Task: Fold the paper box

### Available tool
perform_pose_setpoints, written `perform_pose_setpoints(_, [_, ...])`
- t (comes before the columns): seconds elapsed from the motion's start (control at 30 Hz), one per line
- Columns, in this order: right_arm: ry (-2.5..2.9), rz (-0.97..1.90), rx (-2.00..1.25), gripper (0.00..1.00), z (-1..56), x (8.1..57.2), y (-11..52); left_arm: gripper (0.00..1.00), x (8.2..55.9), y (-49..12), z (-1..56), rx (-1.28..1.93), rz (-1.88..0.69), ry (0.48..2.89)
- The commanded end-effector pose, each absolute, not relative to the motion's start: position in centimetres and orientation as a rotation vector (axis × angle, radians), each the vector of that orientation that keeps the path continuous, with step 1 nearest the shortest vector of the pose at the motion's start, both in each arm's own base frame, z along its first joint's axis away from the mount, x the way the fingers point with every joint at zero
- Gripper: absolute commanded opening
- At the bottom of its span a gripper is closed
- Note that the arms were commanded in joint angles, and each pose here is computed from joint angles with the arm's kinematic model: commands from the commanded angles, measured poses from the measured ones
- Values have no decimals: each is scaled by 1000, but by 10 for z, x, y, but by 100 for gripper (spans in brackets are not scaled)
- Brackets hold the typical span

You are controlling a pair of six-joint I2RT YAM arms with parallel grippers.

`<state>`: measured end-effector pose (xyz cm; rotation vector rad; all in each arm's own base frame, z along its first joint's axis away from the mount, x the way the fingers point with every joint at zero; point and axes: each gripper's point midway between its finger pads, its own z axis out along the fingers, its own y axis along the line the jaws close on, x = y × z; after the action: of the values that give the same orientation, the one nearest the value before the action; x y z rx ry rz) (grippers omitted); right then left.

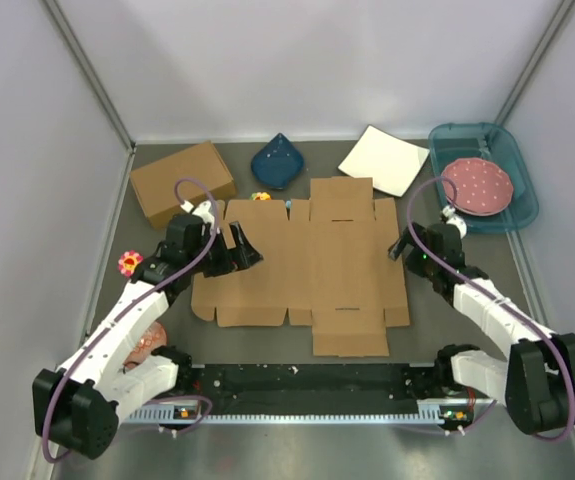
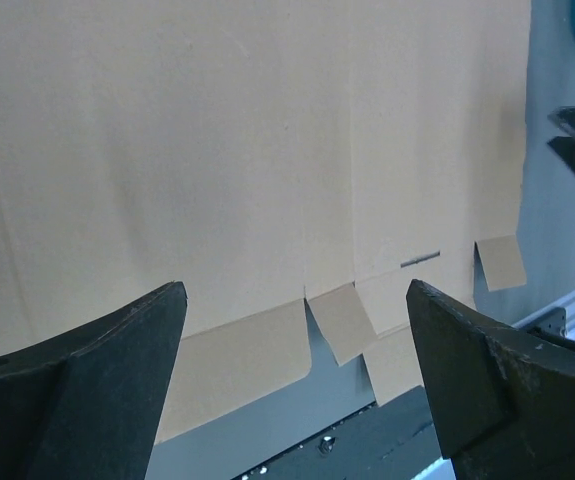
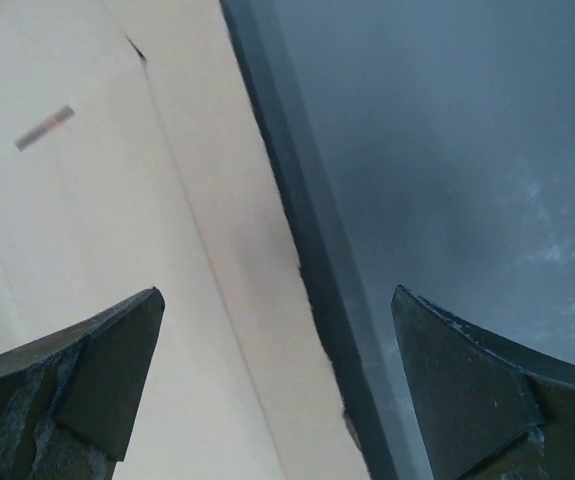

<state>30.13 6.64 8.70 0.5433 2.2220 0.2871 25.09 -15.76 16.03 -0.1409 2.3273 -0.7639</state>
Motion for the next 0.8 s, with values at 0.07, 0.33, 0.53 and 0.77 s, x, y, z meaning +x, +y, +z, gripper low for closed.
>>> perform_pose_setpoints(0.07, [2153, 634, 537, 99, 69, 309, 100, 96, 245, -173, 172, -37, -886, 2258])
perform_pose_setpoints(0.33, [2227, 681, 501, 95, 41, 309, 111, 96, 247, -178, 167, -32, -917, 2264])
perform_pose_setpoints(0.53, [2252, 717, 482, 73, 28, 304, 116, 96, 246, -179, 161, -44, -925, 2284])
perform_pose_setpoints(0.77, [2232, 740, 448, 41, 36, 302, 118, 96, 249, -180, 165, -41, -927, 2274])
